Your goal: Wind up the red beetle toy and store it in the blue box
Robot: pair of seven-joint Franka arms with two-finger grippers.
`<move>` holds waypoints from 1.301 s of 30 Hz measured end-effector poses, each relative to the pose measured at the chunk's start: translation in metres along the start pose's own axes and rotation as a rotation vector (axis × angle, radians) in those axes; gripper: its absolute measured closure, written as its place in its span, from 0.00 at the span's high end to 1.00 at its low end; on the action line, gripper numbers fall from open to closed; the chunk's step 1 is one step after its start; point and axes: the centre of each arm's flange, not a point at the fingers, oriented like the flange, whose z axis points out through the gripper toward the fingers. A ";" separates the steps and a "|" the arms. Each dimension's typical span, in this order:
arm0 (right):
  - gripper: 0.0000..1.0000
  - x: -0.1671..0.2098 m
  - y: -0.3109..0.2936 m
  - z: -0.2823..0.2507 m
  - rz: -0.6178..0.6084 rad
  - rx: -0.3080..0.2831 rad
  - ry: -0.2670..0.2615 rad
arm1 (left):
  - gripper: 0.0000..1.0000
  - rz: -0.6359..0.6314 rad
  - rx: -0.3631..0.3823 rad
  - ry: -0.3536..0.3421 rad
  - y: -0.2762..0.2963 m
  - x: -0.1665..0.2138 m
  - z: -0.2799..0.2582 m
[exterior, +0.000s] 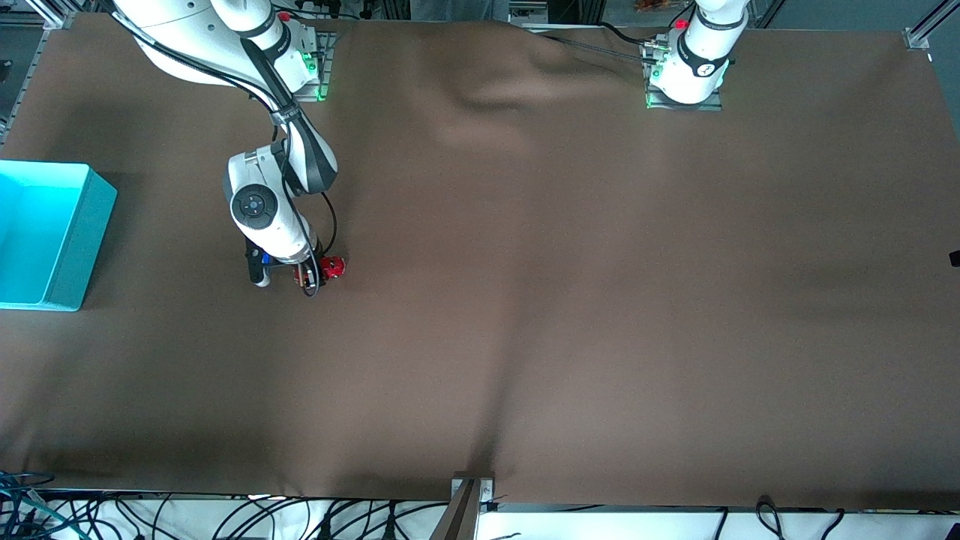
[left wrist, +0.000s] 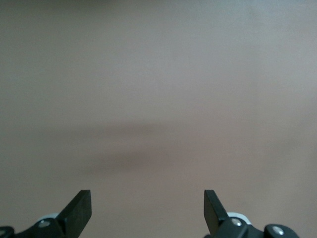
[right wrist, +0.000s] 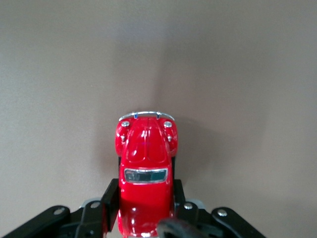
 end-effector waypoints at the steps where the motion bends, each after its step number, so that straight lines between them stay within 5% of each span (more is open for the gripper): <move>1: 0.45 0.001 0.000 0.000 -0.001 0.000 0.000 | 1.00 0.000 0.000 0.000 -0.001 0.000 0.000; 18: 0.45 0.041 0.001 -0.012 -0.166 -0.049 0.024 | 1.00 0.012 -0.001 0.003 -0.013 -0.006 -0.001; 39: 0.45 0.131 0.018 -0.071 -0.587 -0.123 0.015 | 1.00 0.027 -0.004 0.005 -0.019 -0.009 -0.002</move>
